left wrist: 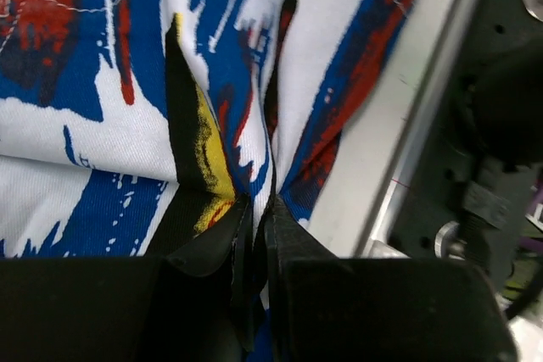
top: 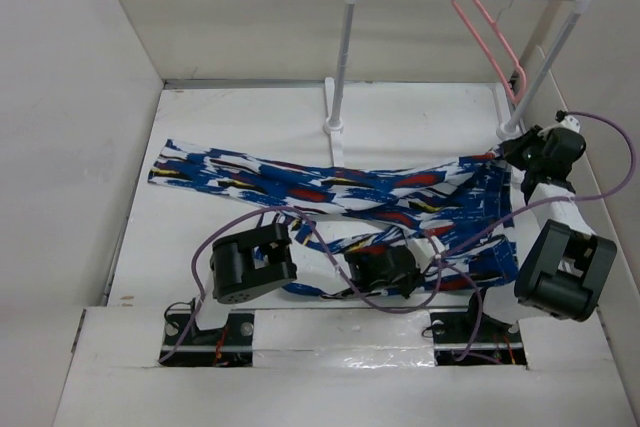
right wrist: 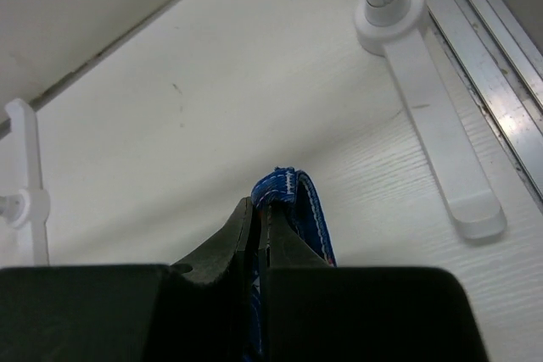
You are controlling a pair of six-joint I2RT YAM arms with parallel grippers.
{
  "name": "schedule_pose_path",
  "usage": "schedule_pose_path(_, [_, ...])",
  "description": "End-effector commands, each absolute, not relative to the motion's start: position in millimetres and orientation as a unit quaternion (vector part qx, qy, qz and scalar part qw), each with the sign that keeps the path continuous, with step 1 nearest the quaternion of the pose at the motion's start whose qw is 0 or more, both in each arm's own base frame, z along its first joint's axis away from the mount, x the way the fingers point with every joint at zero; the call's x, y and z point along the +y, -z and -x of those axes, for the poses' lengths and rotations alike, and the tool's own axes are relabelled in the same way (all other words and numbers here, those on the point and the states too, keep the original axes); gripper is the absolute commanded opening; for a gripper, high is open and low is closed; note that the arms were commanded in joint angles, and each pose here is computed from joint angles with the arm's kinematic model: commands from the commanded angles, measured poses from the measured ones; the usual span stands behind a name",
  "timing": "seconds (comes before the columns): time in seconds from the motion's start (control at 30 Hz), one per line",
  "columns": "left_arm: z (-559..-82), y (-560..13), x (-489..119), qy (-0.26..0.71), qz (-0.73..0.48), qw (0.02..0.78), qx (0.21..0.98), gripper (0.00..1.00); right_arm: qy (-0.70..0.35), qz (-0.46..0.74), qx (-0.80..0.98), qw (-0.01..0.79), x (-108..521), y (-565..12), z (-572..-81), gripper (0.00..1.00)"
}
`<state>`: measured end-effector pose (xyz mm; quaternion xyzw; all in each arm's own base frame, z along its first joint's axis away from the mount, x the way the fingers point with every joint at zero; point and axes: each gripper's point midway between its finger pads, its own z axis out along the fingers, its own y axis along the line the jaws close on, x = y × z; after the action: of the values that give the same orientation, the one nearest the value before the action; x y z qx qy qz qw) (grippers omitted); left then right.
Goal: Place the trousers on the hanger
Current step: Flatten out the trousers at the center of the board.
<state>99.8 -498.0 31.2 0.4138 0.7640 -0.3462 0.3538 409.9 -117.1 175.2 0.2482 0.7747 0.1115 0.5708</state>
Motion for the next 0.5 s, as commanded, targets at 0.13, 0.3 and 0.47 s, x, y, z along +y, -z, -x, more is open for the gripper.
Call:
schedule_pose_path(0.13, [-42.0,-64.1,-498.2,0.410,-0.461,0.317,0.720,0.02,-0.032,-0.265,0.769,0.581,-159.3,-193.9,-450.4,0.00])
schedule_pose_path(0.3, [-54.4,-84.1,-505.1,0.403,-0.447,0.349,0.719,0.39,-0.025,-0.278,0.777,0.564,-169.2,-179.9,-455.9,0.25])
schedule_pose_path(0.47, [-97.6,-117.6,-486.2,0.359,-0.390,0.434,0.729,0.64,-0.036,-0.257,0.755,0.603,-157.6,-222.1,-444.6,0.80])
